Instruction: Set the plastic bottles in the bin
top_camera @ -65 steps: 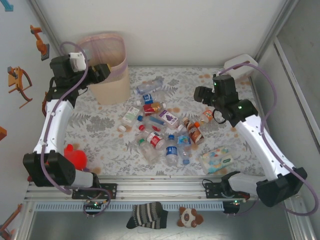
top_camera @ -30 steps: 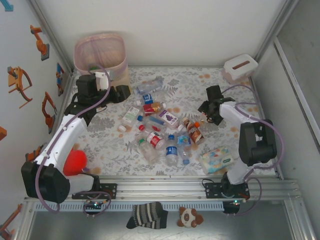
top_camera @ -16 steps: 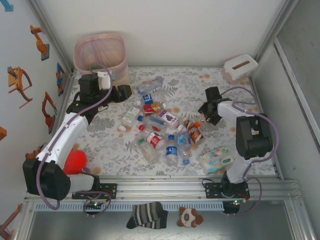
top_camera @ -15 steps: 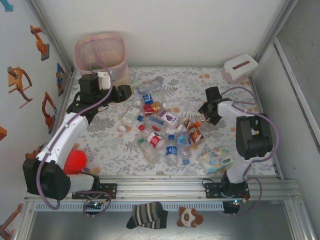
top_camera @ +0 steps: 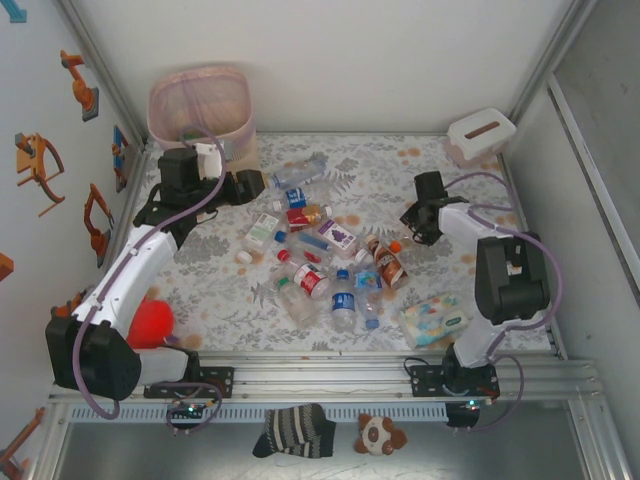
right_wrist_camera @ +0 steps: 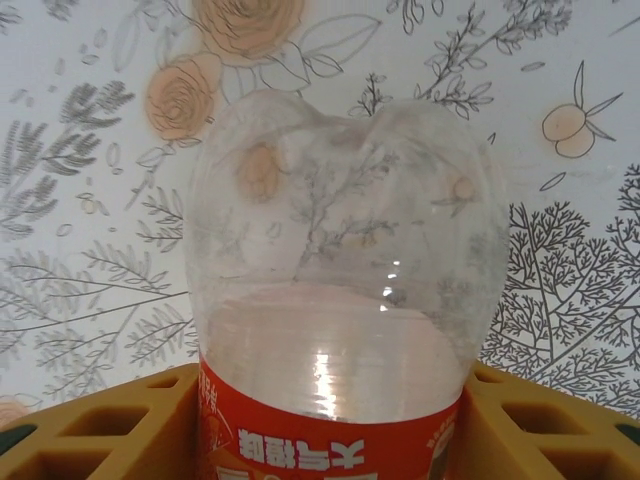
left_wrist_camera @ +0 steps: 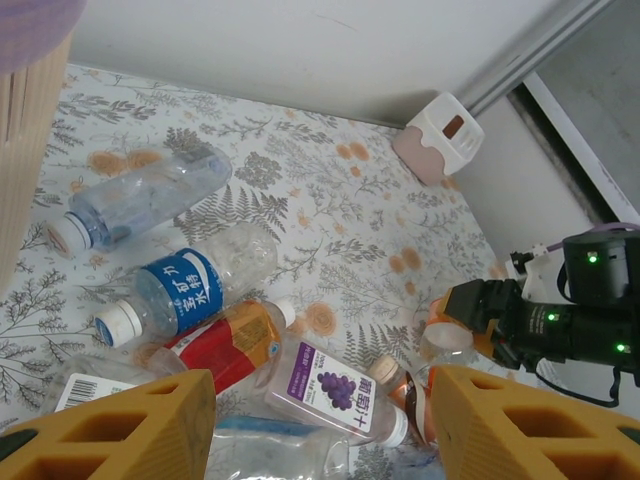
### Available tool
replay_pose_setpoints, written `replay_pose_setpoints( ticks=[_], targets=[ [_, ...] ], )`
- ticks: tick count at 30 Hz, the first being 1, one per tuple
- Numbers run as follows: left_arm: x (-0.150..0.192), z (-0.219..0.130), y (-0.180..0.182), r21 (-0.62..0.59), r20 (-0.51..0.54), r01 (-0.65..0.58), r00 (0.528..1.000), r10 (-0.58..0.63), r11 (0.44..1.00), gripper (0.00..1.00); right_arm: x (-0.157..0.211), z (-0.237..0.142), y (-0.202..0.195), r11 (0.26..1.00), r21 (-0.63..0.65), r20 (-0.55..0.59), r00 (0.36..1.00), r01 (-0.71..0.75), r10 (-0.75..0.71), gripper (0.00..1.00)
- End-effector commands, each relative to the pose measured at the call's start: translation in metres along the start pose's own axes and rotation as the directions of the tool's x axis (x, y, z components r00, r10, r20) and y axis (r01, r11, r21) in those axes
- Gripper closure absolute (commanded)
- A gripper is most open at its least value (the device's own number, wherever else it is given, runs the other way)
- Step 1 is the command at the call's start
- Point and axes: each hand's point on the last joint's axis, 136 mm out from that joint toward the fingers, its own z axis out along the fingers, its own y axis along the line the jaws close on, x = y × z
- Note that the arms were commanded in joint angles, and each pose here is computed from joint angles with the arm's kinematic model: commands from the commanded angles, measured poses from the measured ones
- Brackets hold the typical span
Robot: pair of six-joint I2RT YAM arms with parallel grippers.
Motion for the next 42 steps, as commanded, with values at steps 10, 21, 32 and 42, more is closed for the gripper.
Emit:
replay_pose_setpoints(
  ticks=[10, 21, 32, 42],
  targets=[
    [-0.02, 0.011, -0.05, 0.198, 0.044, -0.077, 0.997, 0.07, 0.977, 0.4, -0.031, -0.099, 0.062, 0.904, -0.302, 0.21, 0.946, 0.301, -0.245, 0.46],
    [-0.015, 0.027, -0.131, 0.436, 0.087, -0.241, 0.97, 0.226, 0.867, 0.35, -0.011, -0.236, 0.151, 0.436, -0.676, 0.499, 0.804, 0.594, -0.322, 0.49],
    [0.011, 0.026, -0.216, 0.685, 0.143, -0.334, 0.933, 0.33, 0.648, 0.2, 0.042, -0.354, 0.187, -0.067, -0.677, 0.725, 0.65, 0.733, -0.227, 0.51],
    [0.017, 0.012, -0.26, 0.816, 0.188, -0.337, 0.923, 0.335, 0.47, 0.15, 0.081, -0.407, 0.19, -0.297, -0.602, 0.797, 0.581, 0.741, -0.165, 0.56]
  ],
)
